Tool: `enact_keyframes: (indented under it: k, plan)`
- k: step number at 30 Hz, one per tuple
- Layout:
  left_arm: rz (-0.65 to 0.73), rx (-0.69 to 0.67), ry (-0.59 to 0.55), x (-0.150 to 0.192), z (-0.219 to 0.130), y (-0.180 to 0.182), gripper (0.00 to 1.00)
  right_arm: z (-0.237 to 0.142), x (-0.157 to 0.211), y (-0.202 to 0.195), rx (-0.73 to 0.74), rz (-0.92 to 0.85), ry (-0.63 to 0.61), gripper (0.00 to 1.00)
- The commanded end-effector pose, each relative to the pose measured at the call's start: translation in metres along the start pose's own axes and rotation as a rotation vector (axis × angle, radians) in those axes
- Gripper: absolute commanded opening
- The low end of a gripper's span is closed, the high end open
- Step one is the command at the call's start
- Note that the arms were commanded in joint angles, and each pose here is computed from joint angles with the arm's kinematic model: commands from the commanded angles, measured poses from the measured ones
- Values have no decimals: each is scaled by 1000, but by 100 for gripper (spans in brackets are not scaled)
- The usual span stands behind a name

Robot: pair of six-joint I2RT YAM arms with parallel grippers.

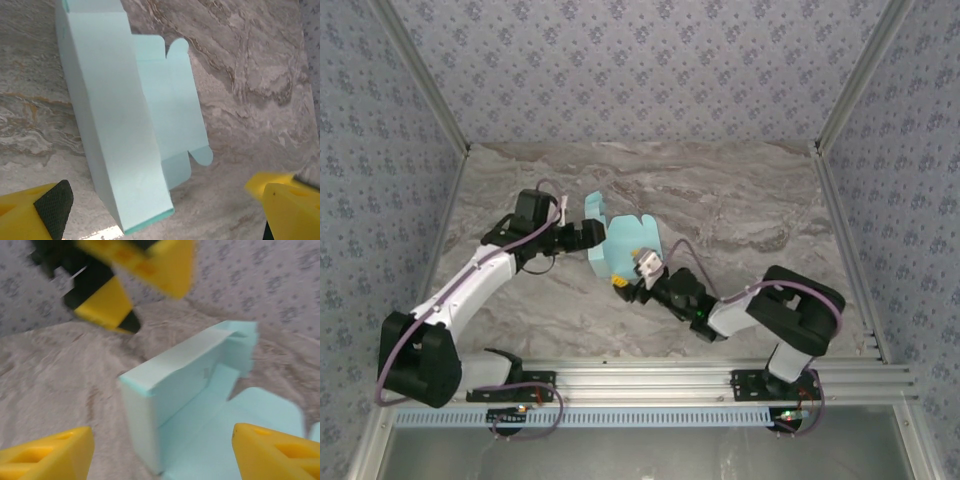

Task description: Fold the paper box

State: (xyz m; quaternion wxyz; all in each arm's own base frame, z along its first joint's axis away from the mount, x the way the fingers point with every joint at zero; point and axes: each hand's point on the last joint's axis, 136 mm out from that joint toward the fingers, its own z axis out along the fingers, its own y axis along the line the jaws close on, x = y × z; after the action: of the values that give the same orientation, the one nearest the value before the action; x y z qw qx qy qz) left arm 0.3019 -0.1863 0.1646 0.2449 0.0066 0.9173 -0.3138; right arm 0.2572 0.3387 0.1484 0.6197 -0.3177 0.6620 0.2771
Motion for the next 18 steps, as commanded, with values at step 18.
enact_keyframes:
  k: [18]
  plan:
    - [125, -387, 251, 45, 47, 28, 93, -37, -39, -94, 99, 39, -40, 74]
